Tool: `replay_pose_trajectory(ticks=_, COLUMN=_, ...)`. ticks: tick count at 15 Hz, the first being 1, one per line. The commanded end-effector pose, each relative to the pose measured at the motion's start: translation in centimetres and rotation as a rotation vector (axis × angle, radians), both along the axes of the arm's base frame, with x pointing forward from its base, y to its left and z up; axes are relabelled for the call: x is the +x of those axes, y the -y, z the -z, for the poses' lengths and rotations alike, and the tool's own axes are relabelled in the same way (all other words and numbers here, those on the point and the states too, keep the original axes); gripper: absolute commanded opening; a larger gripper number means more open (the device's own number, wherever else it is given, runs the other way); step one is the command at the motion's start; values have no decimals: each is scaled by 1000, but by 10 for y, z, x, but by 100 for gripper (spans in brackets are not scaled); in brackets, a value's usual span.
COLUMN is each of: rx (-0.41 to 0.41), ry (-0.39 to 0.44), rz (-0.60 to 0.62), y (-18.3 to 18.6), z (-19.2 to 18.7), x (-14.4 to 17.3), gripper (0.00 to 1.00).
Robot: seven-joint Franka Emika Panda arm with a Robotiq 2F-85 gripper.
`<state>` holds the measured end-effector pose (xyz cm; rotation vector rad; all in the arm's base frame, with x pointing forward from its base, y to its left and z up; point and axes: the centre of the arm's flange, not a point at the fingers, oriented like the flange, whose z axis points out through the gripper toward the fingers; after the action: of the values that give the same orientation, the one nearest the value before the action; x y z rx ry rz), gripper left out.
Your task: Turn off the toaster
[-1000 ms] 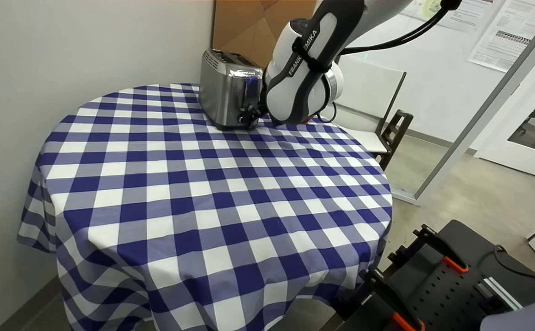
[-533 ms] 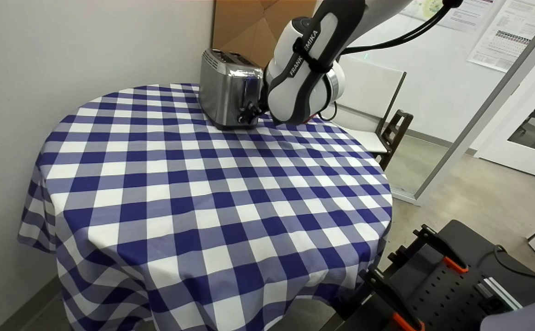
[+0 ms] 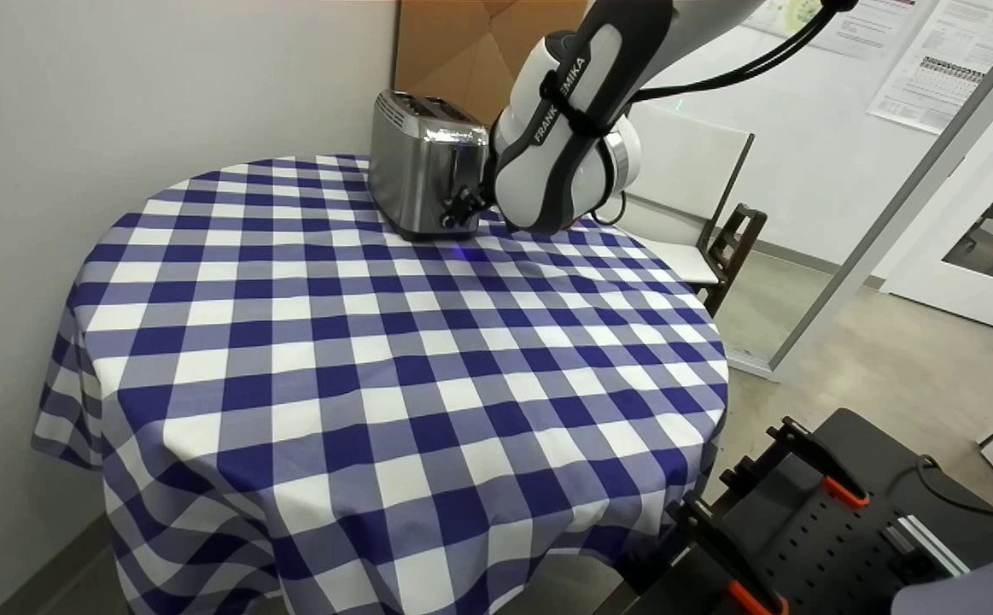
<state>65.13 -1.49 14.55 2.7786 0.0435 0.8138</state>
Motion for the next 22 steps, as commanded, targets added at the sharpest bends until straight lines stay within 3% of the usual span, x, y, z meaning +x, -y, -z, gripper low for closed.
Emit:
replay_pose_trajectory(ticks=1, rx=29, ry=-43, rz=-14, y=2, z=-4, x=-1, gripper=100)
replay_pose_trajectory(ticks=7, rx=41, ry=-76, rz=-8, y=5, z=1, x=-1, gripper=100)
replay_pose_trajectory(ticks=15, rx=-22, ry=-7, rz=3, y=10, z=2, x=3, gripper=100)
replay_pose_trajectory(ticks=22, rx=-20, ry=-53, rz=-16, y=5, z=9, x=0, gripper=100)
